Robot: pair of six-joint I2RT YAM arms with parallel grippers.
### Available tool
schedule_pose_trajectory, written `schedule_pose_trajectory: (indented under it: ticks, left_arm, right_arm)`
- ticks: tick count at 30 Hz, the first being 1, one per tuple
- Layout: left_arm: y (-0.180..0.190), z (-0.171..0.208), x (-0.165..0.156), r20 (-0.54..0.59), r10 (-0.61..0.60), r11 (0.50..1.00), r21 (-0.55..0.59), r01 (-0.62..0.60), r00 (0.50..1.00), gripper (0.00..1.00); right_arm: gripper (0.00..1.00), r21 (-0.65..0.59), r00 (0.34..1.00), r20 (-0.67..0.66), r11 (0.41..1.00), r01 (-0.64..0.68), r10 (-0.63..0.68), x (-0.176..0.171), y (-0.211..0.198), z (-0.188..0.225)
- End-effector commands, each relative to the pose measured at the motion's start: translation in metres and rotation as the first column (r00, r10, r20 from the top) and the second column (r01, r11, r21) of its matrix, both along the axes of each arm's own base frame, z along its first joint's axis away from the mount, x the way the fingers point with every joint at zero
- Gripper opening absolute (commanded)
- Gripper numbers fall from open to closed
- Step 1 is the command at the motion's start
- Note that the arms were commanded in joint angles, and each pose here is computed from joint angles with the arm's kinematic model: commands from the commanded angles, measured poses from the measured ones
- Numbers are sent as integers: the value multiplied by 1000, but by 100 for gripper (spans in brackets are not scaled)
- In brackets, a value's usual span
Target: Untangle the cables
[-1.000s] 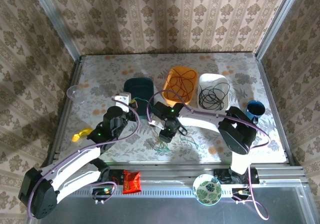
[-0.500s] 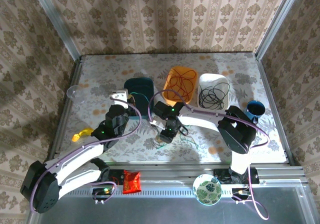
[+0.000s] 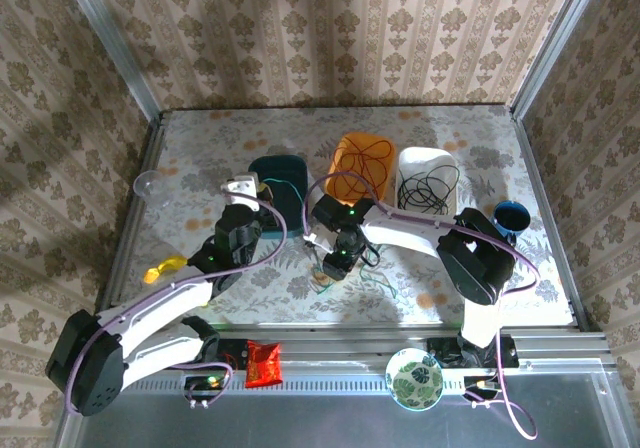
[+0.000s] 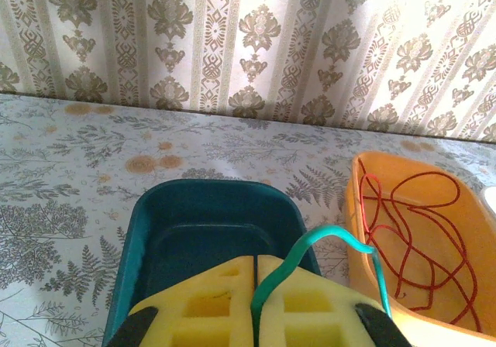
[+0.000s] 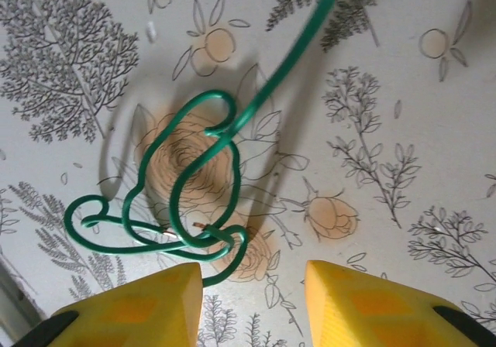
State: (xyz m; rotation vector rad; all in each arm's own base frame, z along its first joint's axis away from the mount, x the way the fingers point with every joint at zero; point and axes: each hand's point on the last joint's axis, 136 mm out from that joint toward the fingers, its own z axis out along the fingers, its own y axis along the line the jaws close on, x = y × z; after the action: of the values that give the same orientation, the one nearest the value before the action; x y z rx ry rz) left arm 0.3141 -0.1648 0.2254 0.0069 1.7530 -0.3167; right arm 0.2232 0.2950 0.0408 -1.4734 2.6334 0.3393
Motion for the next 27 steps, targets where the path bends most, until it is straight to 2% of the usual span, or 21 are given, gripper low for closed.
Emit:
schedule_pose_trajectory:
  ticks: [1, 8, 13, 18, 27]
  left_arm:
    - [-5, 23, 4, 51, 9, 999, -39, -7, 999, 0]
    - [-6, 24, 6, 55, 19, 999, -32, -17, 998, 0]
    - [-6, 26, 8, 59, 27, 999, -31, -25, 998, 0]
    - [-10, 29, 9, 67, 16, 1000, -27, -14, 998, 0]
    - [-12, 27, 9, 61, 11, 1000, -19, -10, 998, 0]
  right_arm:
    - [38, 15, 997, -65, 999, -50, 51, -15, 4, 8]
    - [37, -26, 988, -134, 997, -75, 71, -21, 4, 3]
    - [40, -30, 988, -138, 997, -74, 70, -23, 2, 5]
    - [38, -82, 990, -122, 994, -74, 64, -17, -3, -8]
    - [18, -35, 999, -41, 999, -6, 5, -2, -1, -7]
